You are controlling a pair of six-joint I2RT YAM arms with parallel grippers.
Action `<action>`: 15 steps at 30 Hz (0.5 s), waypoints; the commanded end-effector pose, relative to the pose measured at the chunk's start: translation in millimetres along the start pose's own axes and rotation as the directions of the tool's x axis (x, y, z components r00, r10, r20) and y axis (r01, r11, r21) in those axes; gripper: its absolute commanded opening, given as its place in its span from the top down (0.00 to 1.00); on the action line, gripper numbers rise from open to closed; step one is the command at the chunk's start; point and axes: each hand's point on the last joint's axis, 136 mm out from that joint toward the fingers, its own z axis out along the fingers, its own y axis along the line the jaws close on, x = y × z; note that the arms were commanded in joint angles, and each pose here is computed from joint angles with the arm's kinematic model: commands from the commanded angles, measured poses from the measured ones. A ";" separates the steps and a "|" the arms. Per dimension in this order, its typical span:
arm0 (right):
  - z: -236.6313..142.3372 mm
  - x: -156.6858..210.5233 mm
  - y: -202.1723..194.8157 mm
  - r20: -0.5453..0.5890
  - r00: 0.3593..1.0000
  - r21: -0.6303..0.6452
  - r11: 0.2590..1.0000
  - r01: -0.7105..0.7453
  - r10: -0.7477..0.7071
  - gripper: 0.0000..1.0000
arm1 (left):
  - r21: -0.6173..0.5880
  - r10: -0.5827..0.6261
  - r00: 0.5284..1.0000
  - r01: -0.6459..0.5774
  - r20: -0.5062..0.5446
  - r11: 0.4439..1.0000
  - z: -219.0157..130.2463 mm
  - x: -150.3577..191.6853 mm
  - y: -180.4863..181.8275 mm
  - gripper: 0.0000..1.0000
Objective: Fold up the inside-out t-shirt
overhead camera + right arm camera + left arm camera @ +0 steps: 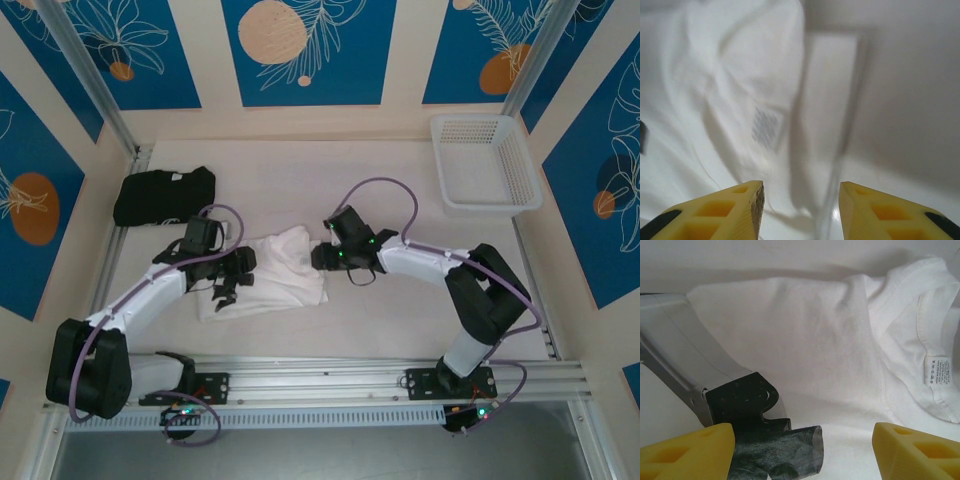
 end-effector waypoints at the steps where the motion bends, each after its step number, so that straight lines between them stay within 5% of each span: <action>1: 11.9 -36.3 15.2 0.062 0.998 -0.077 0.997 0.021 -0.016 0.55 | -0.008 0.001 0.999 -0.001 0.037 1.000 -7.5 -6.8 3.1 0.27; 10: 61.5 -78.4 12.6 0.048 0.999 -0.099 0.995 -0.018 0.023 0.57 | 0.012 0.003 0.999 -0.003 0.042 1.000 -14.7 -1.5 1.0 0.27; 15: 64.6 -83.9 8.6 0.038 0.998 -0.113 0.993 -0.035 0.039 0.83 | 0.002 0.009 0.999 -0.010 0.037 1.000 -14.4 2.9 4.2 0.27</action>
